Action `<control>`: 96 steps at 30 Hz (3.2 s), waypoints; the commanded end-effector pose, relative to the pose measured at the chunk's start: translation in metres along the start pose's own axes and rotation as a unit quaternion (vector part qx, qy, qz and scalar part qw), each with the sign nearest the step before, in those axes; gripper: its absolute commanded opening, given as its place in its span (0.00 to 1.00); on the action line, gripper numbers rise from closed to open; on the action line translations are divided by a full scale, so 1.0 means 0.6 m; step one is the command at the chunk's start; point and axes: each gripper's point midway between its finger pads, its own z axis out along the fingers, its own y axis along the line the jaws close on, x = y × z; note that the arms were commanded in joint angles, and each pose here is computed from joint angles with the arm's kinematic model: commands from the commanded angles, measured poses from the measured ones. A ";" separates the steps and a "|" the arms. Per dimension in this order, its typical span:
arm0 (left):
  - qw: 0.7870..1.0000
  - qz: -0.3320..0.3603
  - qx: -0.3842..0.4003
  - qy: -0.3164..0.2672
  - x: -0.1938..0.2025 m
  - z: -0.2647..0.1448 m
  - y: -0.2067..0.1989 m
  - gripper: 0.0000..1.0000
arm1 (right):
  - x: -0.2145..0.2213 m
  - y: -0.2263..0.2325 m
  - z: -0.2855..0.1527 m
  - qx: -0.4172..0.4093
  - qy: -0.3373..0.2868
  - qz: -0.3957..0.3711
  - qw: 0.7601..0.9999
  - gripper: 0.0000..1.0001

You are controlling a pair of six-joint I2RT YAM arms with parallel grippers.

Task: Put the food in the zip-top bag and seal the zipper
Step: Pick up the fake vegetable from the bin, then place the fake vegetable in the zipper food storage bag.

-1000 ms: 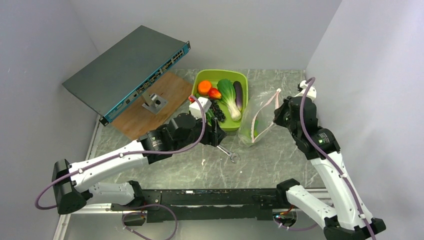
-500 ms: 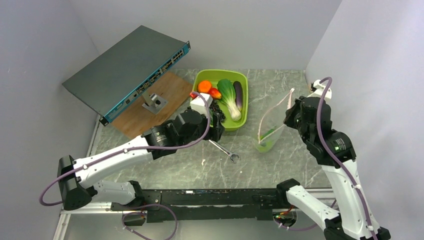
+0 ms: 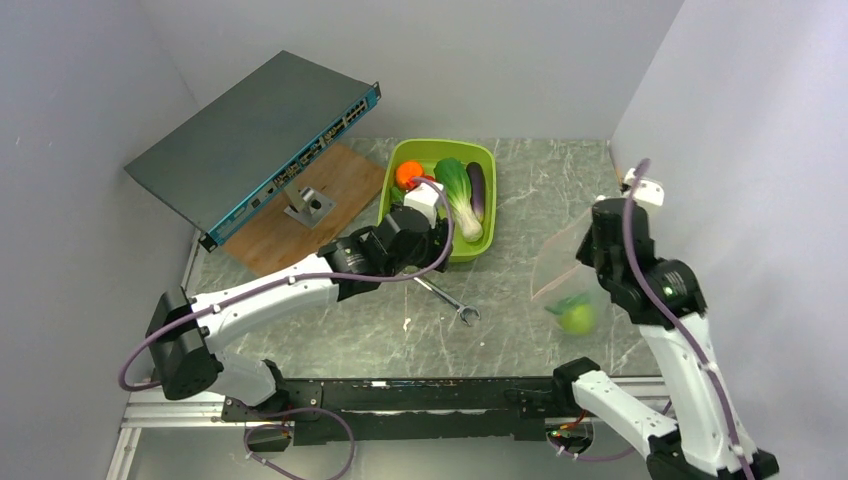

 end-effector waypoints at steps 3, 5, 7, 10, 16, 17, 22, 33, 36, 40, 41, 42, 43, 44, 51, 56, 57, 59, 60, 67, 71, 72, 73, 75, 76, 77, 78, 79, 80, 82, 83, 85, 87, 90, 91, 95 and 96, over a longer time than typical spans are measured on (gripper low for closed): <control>0.999 -0.041 0.020 -0.012 -0.013 0.008 0.021 0.78 | 0.061 0.051 0.099 0.006 0.061 -0.047 0.997 0.00; 0.998 -0.053 0.013 -0.004 -0.015 0.017 0.038 0.77 | 0.063 0.065 0.104 -0.003 0.072 -0.043 0.996 0.00; 0.998 -0.068 0.005 0.005 -0.016 0.032 0.055 0.76 | 0.062 0.073 0.106 -0.012 0.071 -0.036 0.997 0.00; 0.996 -0.086 -0.022 0.021 -0.022 0.060 0.081 0.75 | 0.072 0.075 0.111 -0.016 0.074 -0.035 0.997 0.00; 0.988 -0.096 -0.117 0.044 -0.030 0.127 0.137 0.74 | 0.082 0.092 0.105 -0.050 0.087 -0.032 0.994 0.00; 0.984 -0.100 -0.140 0.050 -0.021 0.145 0.150 0.74 | 0.082 0.093 0.104 -0.052 0.088 -0.033 0.994 0.00; 0.962 -0.149 -0.222 0.052 0.003 0.197 0.190 0.69 | 0.078 0.087 0.105 -0.047 0.080 -0.045 0.995 0.00; 0.922 -0.277 -0.265 0.051 0.066 0.281 0.192 0.56 | 0.075 0.091 0.106 -0.057 0.077 -0.064 0.993 0.00; 0.914 -0.297 -0.271 0.049 0.078 0.294 0.195 0.55 | 0.079 0.093 0.107 -0.062 0.080 -0.067 0.993 0.00; 0.910 -0.309 -0.272 0.044 0.084 0.303 0.194 0.55 | 0.084 0.096 0.106 -0.069 0.082 -0.067 0.992 0.00; 0.909 -0.311 -0.275 0.044 0.087 0.304 0.196 0.55 | 0.084 0.096 0.106 -0.070 0.081 -0.067 0.992 0.00; 0.907 -0.311 -0.279 0.044 0.090 0.305 0.199 0.55 | 0.085 0.095 0.106 -0.070 0.080 -0.068 0.992 0.00; 0.907 -0.310 -0.282 0.047 0.094 0.304 0.200 0.54 | 0.085 0.094 0.106 -0.069 0.080 -0.067 0.992 0.00; 0.906 -0.310 -0.286 0.048 0.097 0.305 0.201 0.54 | 0.084 0.095 0.106 -0.070 0.079 -0.068 0.992 0.00; 0.901 -0.313 -0.295 0.058 0.116 0.310 0.209 0.54 | 0.081 0.098 0.105 -0.074 0.076 -0.068 0.992 0.00; 0.906 -0.308 -0.285 0.062 0.114 0.313 0.206 0.38 | 0.079 0.094 0.102 -0.074 0.071 -0.066 0.993 0.00; 0.909 -0.303 -0.280 0.061 0.108 0.312 0.204 0.32 | 0.079 0.094 0.101 -0.075 0.070 -0.066 0.993 0.00; 0.916 -0.296 -0.264 0.058 0.092 0.305 0.195 0.24 | 0.078 0.092 0.100 -0.074 0.069 -0.067 0.993 0.00; 0.920 -0.290 -0.256 0.058 0.084 0.299 0.188 0.22 | 0.078 0.091 0.099 -0.073 0.067 -0.067 0.993 0.00; 0.955 -0.229 -0.169 0.082 0.030 0.236 0.142 0.04 | 0.076 0.095 0.093 -0.085 0.060 -0.061 0.993 0.00; 0.971 -0.197 -0.089 0.102 0.010 0.193 0.102 0.01 | 0.077 0.099 0.091 -0.094 0.061 -0.059 0.992 0.00; 0.974 -0.187 -0.066 0.105 0.004 0.182 0.090 0.01 | 0.077 0.100 0.090 -0.097 0.061 -0.059 0.992 0.00; 0.978 -0.176 -0.037 0.106 -0.005 0.172 0.076 0.01 | 0.077 0.100 0.089 -0.098 0.061 -0.059 0.992 0.00; 0.982 -0.152 0.017 0.110 -0.022 0.147 0.049 0.00 | 0.076 0.100 0.088 -0.098 0.059 -0.058 0.992 0.00; 0.983 -0.139 0.037 0.115 -0.028 0.135 0.039 0.00 | 0.075 0.100 0.087 -0.099 0.057 -0.058 0.992 0.00; 0.983 -0.127 0.058 0.121 -0.031 0.123 0.029 0.00 | 0.077 0.101 0.086 -0.102 0.056 -0.058 0.991 0.00; 0.982 -0.116 0.081 0.126 -0.034 0.109 0.018 0.00 | 0.077 0.102 0.085 -0.105 0.055 -0.059 0.991 0.00; 0.980 -0.105 0.104 0.132 -0.035 0.095 0.008 0.00 | 0.078 0.103 0.084 -0.105 0.055 -0.061 0.991 0.00; 0.977 -0.095 0.130 0.139 -0.035 0.078 -0.005 0.00 | 0.080 0.104 0.083 -0.105 0.054 -0.064 0.991 0.00; 0.968 -0.075 0.180 0.160 -0.032 0.044 -0.026 0.00 | 0.081 0.105 0.082 -0.103 0.051 -0.071 0.991 0.00; 0.958 -0.070 0.213 0.179 -0.026 0.021 -0.041 0.00 | 0.083 0.107 0.080 -0.104 0.050 -0.075 0.990 0.00; 0.940 -0.066 0.261 0.210 -0.015 -0.019 -0.061 0.00 | 0.084 0.112 0.076 -0.106 0.047 -0.084 0.990 0.00; 0.920 -0.070 0.306 0.234 -0.004 -0.057 -0.079 0.00 | 0.084 0.116 0.074 -0.108 0.044 -0.091 0.989 0.00; 0.901 -0.071 0.359 0.234 -0.005 -0.107 -0.098 0.00 | 0.080 0.121 0.072 -0.113 0.041 -0.093 0.988 0.00; 0.897 -0.074 0.372 0.228 -0.010 -0.121 -0.103 0.00 | 0.080 0.123 0.072 -0.115 0.042 -0.094 0.988 0.00; 0.862 -0.112 0.441 0.223 -0.025 -0.165 -0.135 0.02 | 0.080 0.132 0.069 -0.133 0.041 -0.098 0.985 0.00; 0.849 -0.126 0.459 0.229 -0.029 -0.172 -0.144 0.02 | 0.081 0.137 0.067 -0.142 0.042 -0.098 0.984 0.00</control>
